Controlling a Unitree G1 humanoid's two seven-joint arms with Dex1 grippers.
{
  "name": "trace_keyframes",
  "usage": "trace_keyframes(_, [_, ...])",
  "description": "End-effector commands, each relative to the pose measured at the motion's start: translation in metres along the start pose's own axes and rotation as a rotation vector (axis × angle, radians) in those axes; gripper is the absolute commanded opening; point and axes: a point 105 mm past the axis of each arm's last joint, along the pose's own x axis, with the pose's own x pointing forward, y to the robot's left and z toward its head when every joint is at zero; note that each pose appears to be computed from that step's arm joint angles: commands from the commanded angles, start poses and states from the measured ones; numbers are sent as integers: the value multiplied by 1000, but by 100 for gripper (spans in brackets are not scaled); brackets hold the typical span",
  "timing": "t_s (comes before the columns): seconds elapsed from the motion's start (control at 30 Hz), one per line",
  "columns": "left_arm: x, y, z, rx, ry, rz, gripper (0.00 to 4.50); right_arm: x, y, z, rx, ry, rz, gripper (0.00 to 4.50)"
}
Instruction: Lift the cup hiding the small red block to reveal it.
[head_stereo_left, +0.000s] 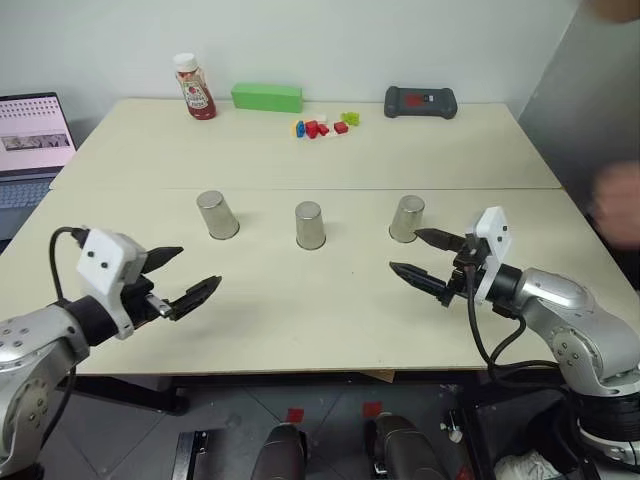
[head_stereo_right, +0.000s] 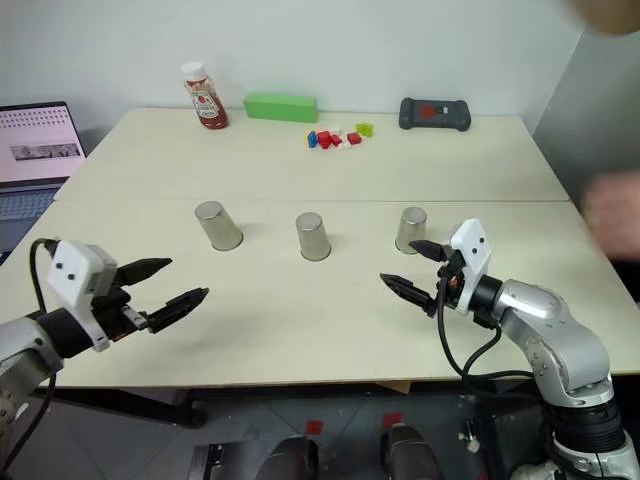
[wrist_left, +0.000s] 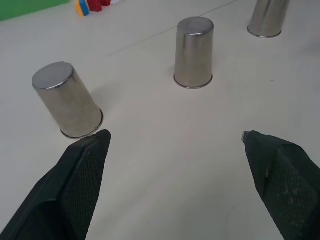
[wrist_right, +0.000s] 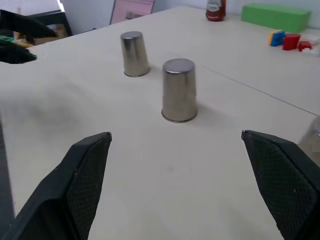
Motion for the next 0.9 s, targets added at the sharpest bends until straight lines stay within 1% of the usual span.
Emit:
trace_keyframes(0.03, [19,-5,7,23,-15,-17,450,0,14,18,-52,-18,84,444])
trace_keyframes(0.13, [35,-5,5,33,-1,-30,450,0,20,18,-47,6,126,444])
trace_keyframes(0.27, [67,-2,8,10,-16,-37,450,-1,21,15,-46,21,119,444])
trace_keyframes(0.4, [92,4,14,1,-26,-29,450,-1,23,14,-42,29,111,444])
trace_keyframes(0.47, [106,0,18,-7,-39,-64,450,-3,24,12,-39,37,105,444])
trace_keyframes(0.7, [133,-12,19,12,-40,-156,450,-6,25,8,-31,49,84,444])
trace_keyframes(0.9, [158,-13,27,41,-63,-168,450,-6,26,7,-24,51,78,444])
